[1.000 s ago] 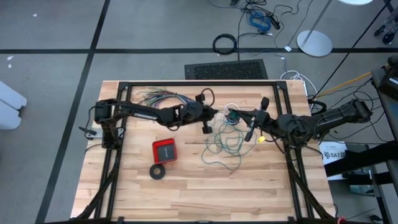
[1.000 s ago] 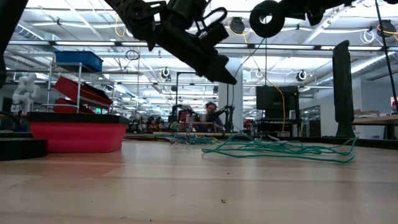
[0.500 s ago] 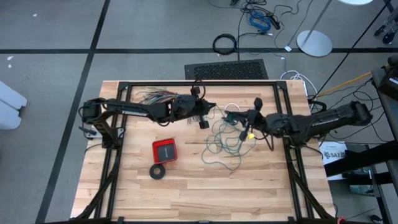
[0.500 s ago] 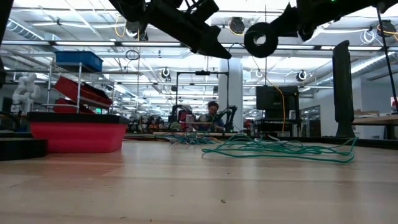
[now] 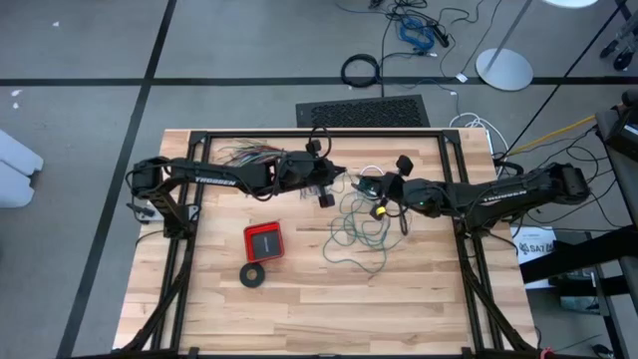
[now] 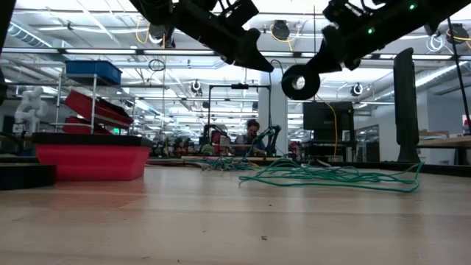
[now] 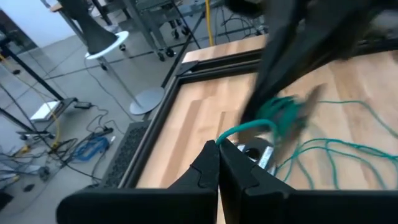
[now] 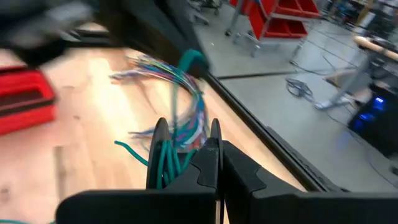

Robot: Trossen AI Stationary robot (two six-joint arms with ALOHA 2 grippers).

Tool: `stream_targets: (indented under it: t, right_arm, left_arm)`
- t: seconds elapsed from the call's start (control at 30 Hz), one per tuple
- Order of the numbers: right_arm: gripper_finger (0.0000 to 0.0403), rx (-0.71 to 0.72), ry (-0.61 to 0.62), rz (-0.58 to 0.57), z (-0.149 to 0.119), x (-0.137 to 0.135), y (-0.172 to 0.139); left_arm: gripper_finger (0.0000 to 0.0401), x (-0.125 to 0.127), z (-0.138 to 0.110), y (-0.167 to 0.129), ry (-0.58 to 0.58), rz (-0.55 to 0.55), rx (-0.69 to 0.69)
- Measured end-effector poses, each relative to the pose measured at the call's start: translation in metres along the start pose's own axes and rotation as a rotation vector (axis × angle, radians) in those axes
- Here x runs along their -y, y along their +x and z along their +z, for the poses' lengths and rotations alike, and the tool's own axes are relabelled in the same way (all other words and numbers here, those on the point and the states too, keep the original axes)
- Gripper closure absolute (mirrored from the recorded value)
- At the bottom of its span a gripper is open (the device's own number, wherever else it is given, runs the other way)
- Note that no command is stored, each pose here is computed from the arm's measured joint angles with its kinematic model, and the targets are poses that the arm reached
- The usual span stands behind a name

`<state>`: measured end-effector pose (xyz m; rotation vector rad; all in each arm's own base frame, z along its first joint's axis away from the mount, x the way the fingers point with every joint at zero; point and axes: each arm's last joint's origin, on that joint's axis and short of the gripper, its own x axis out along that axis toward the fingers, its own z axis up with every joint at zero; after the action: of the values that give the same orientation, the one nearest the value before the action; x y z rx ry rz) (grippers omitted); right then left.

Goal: Coil cords
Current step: Coil the green wire onto the spool

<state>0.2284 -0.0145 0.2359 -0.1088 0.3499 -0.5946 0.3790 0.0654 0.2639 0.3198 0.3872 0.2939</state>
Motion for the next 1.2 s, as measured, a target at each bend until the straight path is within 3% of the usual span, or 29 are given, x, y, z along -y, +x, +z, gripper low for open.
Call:
stream_targets:
  t: [0.17, 0.57, 0.97, 1.2]
  right_arm:
    - [0.0403, -0.024, 0.0, -0.128, -0.007, -0.001, 0.013]
    - [0.0403, 0.109, 0.017, -0.299, -0.004, -0.013, 0.036]
    - [0.0403, 0.262, 0.066, -0.26, 0.005, -0.021, 0.045]
    - [0.0403, 0.312, 0.084, -0.23, 0.009, -0.023, 0.042]
  left_arm:
    - [0.0401, 0.005, 0.002, -0.001, -0.023, -0.022, 0.008]
    - [0.0401, 0.026, 0.009, -0.006, -0.075, -0.092, 0.035]
    - [0.0401, 0.044, 0.008, -0.002, -0.091, -0.129, 0.041]
    - [0.0401, 0.045, 0.004, 0.005, -0.1, -0.09, 0.044]
